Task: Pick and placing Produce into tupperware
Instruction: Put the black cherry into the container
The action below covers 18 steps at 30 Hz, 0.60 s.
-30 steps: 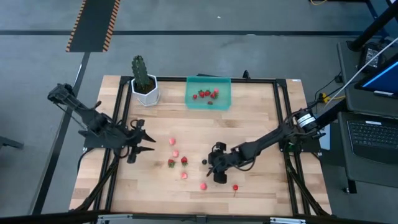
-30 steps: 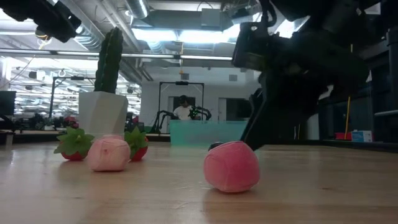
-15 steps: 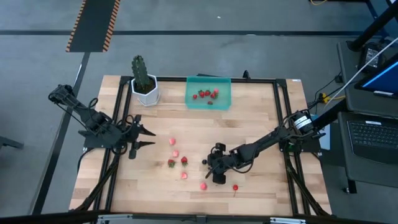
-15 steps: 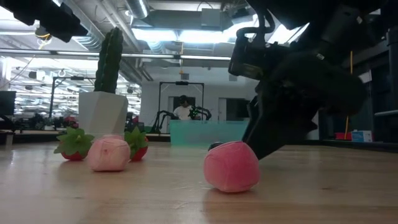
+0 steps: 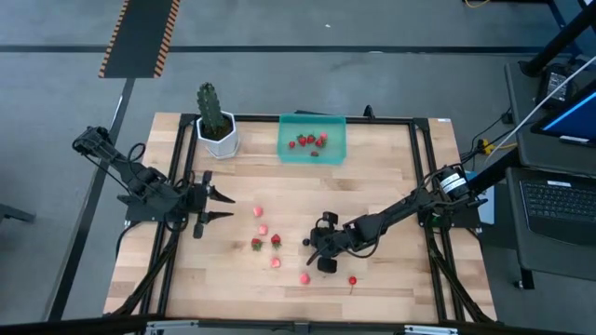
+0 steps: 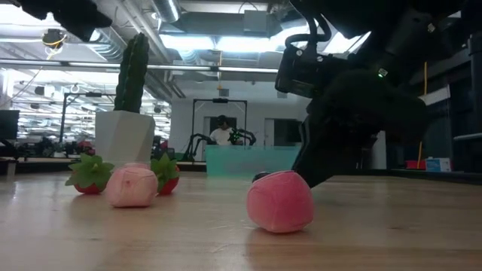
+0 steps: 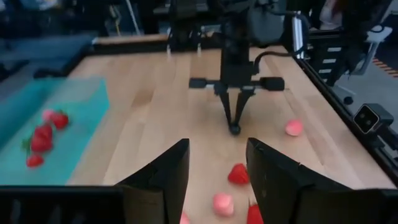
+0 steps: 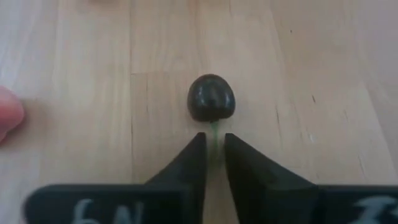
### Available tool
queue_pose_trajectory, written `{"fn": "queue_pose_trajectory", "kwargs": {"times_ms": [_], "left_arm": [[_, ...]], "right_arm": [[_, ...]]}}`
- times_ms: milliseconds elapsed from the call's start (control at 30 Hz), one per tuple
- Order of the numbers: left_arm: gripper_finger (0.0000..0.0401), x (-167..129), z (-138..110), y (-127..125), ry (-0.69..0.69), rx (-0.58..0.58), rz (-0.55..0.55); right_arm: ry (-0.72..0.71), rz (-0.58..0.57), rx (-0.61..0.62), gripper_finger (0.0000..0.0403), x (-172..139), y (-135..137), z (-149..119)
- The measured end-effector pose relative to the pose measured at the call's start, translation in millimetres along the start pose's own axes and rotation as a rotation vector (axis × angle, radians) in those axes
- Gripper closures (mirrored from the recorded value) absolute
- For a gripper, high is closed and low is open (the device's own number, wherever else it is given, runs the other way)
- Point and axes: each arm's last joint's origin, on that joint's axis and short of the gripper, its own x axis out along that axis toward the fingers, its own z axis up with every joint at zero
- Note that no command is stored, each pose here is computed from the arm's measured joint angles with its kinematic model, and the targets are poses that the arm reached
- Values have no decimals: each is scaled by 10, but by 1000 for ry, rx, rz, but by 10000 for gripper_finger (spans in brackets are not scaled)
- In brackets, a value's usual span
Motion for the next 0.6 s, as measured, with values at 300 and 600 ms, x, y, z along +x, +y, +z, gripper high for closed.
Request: {"fn": "queue_pose_trajectory", "kwargs": {"times_ms": [300, 600], "left_arm": [[249, 0, 20, -4, -18, 50, -3], [249, 1, 20, -4, -18, 45, -4]], "right_arm": [[14, -6, 126, 398, 1, -7, -16], [-21, 40, 116, 401, -212, -17, 88]]}}
